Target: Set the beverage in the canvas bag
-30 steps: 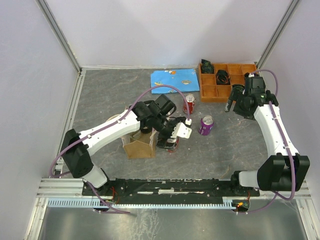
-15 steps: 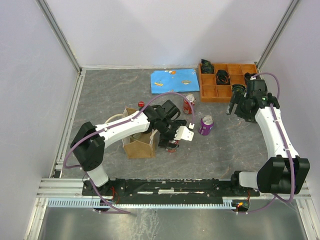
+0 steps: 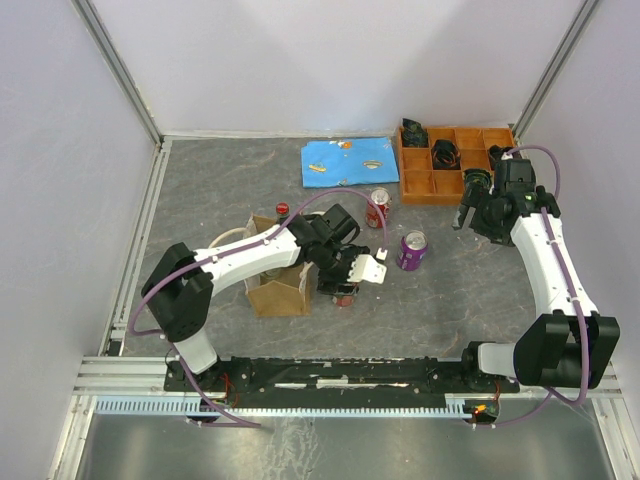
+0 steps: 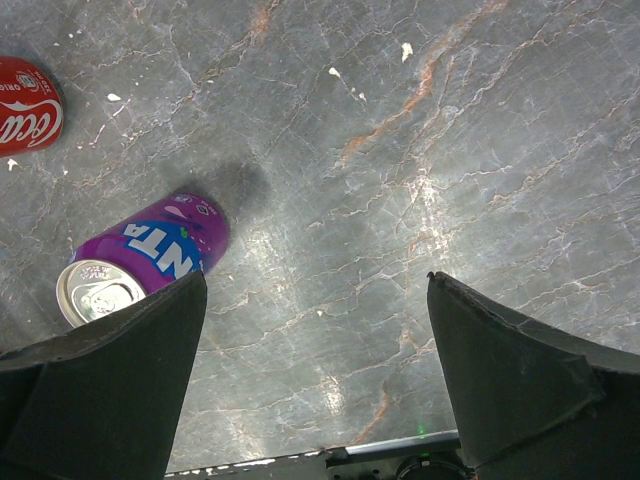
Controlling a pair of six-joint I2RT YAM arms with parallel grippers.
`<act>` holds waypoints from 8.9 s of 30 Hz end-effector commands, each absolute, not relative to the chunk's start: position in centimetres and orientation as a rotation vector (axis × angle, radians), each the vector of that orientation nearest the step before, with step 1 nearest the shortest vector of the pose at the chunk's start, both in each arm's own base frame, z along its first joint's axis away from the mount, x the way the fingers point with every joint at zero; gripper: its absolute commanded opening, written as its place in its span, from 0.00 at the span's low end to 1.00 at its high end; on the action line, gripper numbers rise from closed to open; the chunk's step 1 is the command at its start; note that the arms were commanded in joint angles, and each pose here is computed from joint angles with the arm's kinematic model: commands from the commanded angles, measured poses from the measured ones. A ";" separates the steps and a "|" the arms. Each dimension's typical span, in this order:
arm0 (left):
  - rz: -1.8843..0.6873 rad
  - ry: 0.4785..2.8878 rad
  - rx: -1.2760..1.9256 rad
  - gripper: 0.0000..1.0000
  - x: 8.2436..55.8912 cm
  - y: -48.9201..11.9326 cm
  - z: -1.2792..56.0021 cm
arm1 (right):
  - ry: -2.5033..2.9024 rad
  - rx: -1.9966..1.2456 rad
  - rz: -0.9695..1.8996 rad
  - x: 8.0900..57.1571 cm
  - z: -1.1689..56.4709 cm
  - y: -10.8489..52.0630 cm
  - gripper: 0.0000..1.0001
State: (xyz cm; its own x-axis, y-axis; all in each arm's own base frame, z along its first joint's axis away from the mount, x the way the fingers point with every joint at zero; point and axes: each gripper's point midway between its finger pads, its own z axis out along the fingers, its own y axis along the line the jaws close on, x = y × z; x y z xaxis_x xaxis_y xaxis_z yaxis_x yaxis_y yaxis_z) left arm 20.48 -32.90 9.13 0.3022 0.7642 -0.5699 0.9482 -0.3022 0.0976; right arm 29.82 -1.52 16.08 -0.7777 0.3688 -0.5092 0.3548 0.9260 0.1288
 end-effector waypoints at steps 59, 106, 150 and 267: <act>-0.463 1.837 0.973 0.03 27.6 -19.7 19.4 | 2.554 0.495 0.054 30.5 14.6 -1.4 0.99; -0.470 1.856 1.058 0.03 27.8 -21.7 15.6 | 2.542 0.516 0.058 29.0 14.1 -1.3 0.99; -0.335 1.930 1.091 0.03 26.6 -20.1 11.3 | 2.564 0.508 0.082 29.3 13.3 -0.9 0.99; -0.321 1.887 -0.003 1.00 37.5 -2.9 35.8 | 2.731 -0.247 0.127 43.1 14.8 18.7 0.06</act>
